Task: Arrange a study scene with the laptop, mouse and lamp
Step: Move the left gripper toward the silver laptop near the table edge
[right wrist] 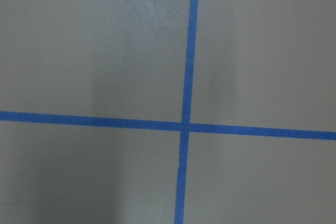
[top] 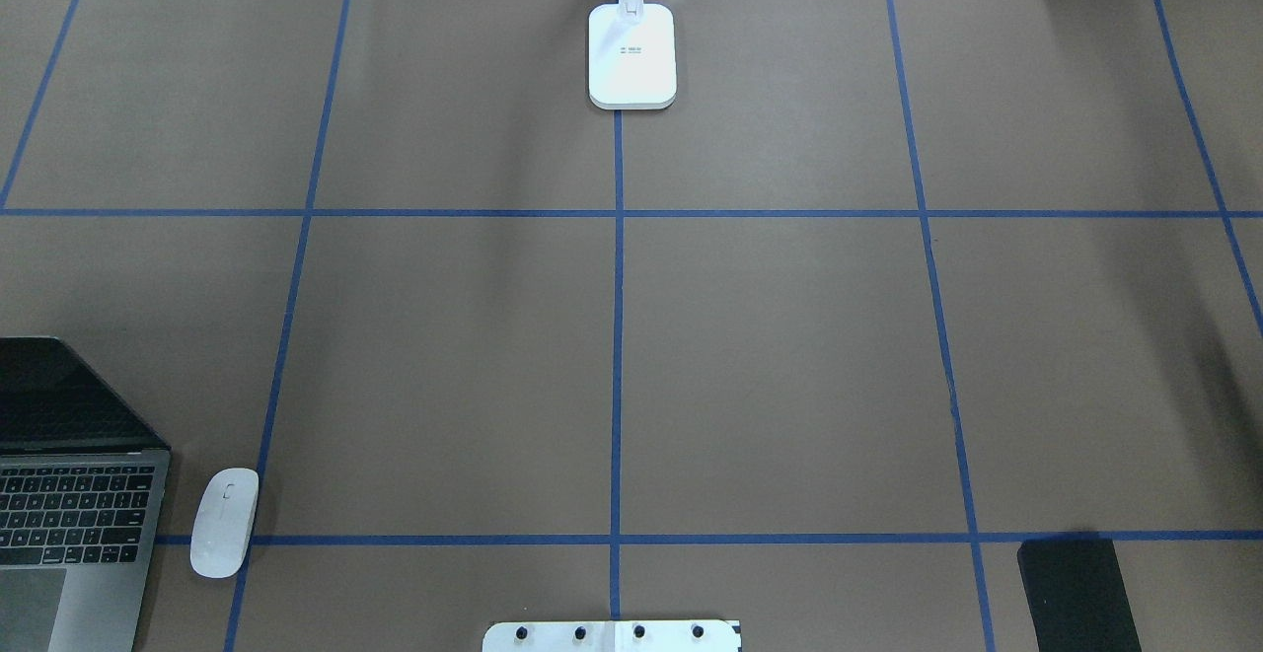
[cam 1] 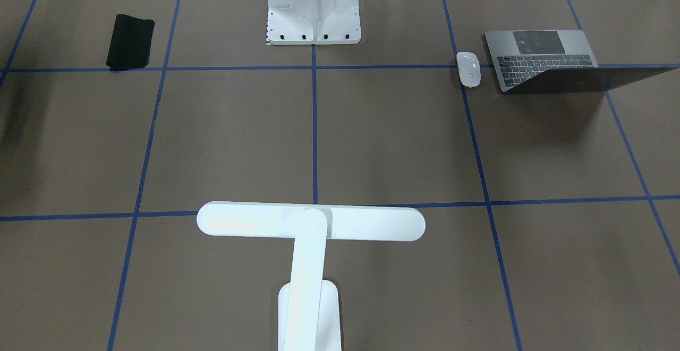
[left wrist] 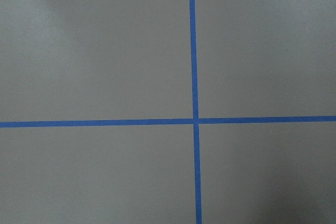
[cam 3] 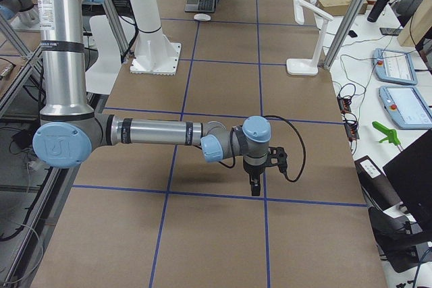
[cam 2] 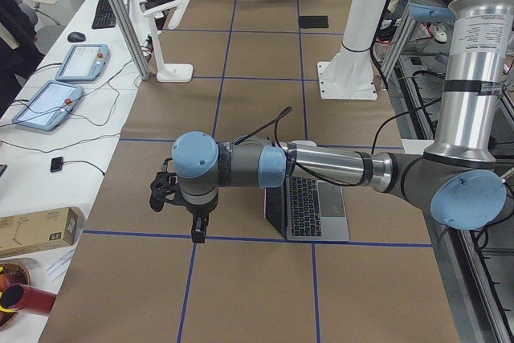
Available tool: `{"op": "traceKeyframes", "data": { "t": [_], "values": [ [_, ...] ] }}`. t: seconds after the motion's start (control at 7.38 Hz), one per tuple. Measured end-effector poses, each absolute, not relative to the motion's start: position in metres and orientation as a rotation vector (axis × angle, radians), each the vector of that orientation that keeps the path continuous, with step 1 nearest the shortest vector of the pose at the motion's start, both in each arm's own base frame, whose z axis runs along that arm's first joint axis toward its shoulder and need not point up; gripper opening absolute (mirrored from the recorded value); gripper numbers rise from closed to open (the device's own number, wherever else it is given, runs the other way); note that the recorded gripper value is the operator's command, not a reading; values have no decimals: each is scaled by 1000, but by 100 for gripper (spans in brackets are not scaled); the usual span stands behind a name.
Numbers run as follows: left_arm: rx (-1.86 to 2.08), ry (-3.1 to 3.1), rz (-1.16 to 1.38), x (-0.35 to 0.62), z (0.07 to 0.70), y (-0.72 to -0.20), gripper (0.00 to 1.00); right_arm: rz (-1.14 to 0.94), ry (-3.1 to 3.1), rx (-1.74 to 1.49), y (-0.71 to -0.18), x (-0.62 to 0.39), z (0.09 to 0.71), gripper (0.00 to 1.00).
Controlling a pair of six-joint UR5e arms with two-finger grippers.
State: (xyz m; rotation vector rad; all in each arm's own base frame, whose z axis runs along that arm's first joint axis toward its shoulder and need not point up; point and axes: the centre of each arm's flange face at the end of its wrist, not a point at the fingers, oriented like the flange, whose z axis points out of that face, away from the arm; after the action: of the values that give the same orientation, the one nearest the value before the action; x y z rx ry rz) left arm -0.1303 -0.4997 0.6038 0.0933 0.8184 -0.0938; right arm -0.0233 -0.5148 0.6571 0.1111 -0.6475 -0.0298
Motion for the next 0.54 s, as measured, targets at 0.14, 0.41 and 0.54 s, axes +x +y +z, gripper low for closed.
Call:
{"op": "traceKeyframes", "data": {
  "t": [0.14,0.41,0.54],
  "values": [
    [62,823,-165,-128,605,-484,99,-52,-646,115,-513,-32,653,100],
    [1,832,-310,-119,596,-431,99,-106,-648,117,-504,-53,646,100],
    [-43,836,-392,-115,594,-404,99,-129,-653,118,-487,-59,642,100]
  ]
}}
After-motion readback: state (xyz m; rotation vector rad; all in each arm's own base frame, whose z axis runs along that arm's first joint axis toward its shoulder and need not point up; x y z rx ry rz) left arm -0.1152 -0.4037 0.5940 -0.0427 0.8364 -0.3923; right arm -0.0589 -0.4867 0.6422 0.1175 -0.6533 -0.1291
